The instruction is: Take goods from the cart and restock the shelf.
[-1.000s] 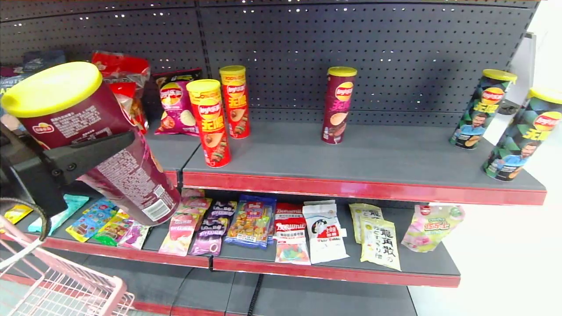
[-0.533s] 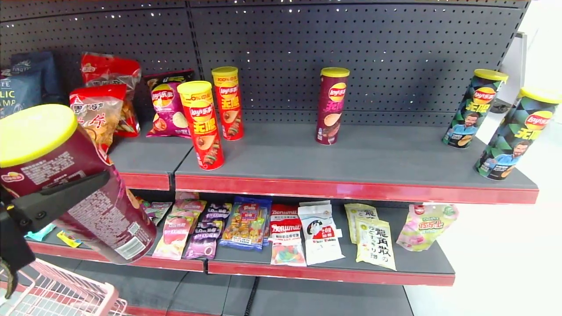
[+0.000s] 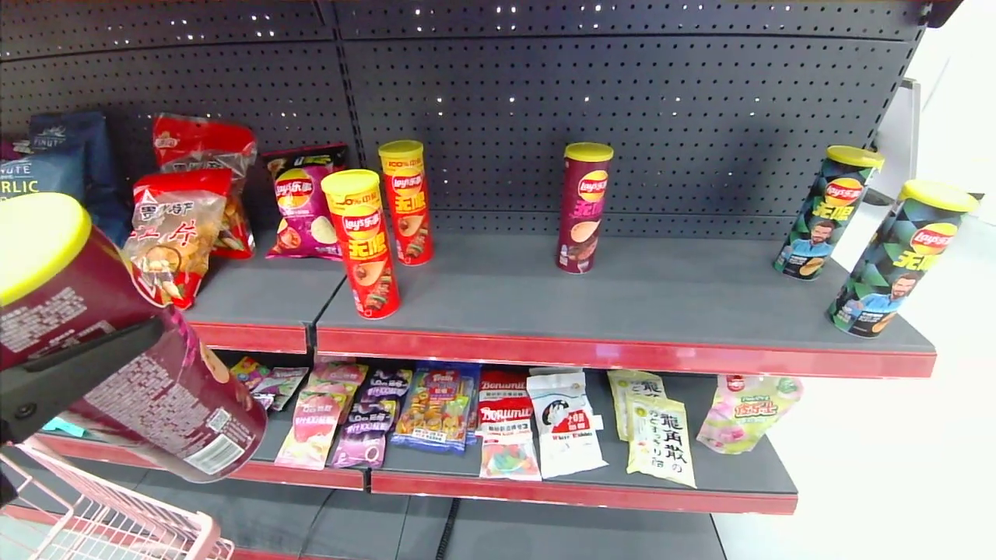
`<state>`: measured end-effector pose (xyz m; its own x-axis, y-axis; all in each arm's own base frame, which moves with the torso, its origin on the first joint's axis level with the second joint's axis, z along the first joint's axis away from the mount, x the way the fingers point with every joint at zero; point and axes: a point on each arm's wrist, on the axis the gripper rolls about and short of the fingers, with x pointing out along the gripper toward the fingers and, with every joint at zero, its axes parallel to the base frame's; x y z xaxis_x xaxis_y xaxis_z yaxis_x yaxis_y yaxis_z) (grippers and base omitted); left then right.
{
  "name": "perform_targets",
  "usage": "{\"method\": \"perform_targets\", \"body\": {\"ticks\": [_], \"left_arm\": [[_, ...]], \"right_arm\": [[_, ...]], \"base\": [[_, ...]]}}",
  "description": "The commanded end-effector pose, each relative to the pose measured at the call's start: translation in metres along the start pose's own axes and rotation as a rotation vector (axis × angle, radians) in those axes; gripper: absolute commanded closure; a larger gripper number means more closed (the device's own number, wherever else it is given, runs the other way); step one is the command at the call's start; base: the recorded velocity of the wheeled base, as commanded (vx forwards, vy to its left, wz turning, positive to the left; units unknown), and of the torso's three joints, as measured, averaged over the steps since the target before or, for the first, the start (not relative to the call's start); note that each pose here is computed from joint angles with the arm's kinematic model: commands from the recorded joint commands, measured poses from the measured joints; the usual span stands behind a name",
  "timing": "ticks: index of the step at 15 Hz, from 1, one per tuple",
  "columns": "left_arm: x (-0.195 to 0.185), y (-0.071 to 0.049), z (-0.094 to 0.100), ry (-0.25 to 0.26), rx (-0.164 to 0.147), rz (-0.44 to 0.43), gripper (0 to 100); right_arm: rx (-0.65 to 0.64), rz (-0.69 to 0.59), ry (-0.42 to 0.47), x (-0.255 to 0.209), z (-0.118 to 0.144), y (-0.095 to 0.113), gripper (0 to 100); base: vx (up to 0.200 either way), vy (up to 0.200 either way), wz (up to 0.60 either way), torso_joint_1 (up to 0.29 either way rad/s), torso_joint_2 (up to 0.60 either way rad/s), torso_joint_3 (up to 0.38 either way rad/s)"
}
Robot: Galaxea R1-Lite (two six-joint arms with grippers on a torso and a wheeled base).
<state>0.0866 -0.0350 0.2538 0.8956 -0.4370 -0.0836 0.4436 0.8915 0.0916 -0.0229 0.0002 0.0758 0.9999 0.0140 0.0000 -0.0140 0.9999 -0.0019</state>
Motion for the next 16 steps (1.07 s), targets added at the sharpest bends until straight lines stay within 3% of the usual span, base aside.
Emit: {"method": "perform_targets", "body": {"ticks": [1,5,7,13,16], "left_arm": [[-0.005,-0.001,0.002,-0.023,-0.001,-0.020,100],[-0.007,-0.002,-0.006,-0.004,0.070,-0.020,100],[-0.006,-0.002,-0.009,0.005,0.080,-0.020,100],[-0.007,-0.002,-0.010,0.007,0.085,-0.020,100],[-0.009,-0.002,-0.010,-0.004,0.087,-0.018,100]], "right_arm": [[0.000,0.000,0.000,0.000,0.000,0.000,0],[0.000,0.001,0.000,0.000,0.000,0.000,0],[-0.001,0.001,0.000,0.000,0.000,0.000,0],[0.000,0.001,0.000,0.000,0.000,0.000,0],[-0.001,0.003,0.000,0.000,0.000,0.000,0]], "base": [[0.000,0.000,0.00,0.000,0.00,0.000],[0.000,0.000,0.00,0.000,0.00,0.000],[0.000,0.000,0.00,0.000,0.00,0.000],[0.200,0.000,0.00,0.007,0.00,0.004],[0.000,0.000,0.00,0.000,0.00,0.000]]}}
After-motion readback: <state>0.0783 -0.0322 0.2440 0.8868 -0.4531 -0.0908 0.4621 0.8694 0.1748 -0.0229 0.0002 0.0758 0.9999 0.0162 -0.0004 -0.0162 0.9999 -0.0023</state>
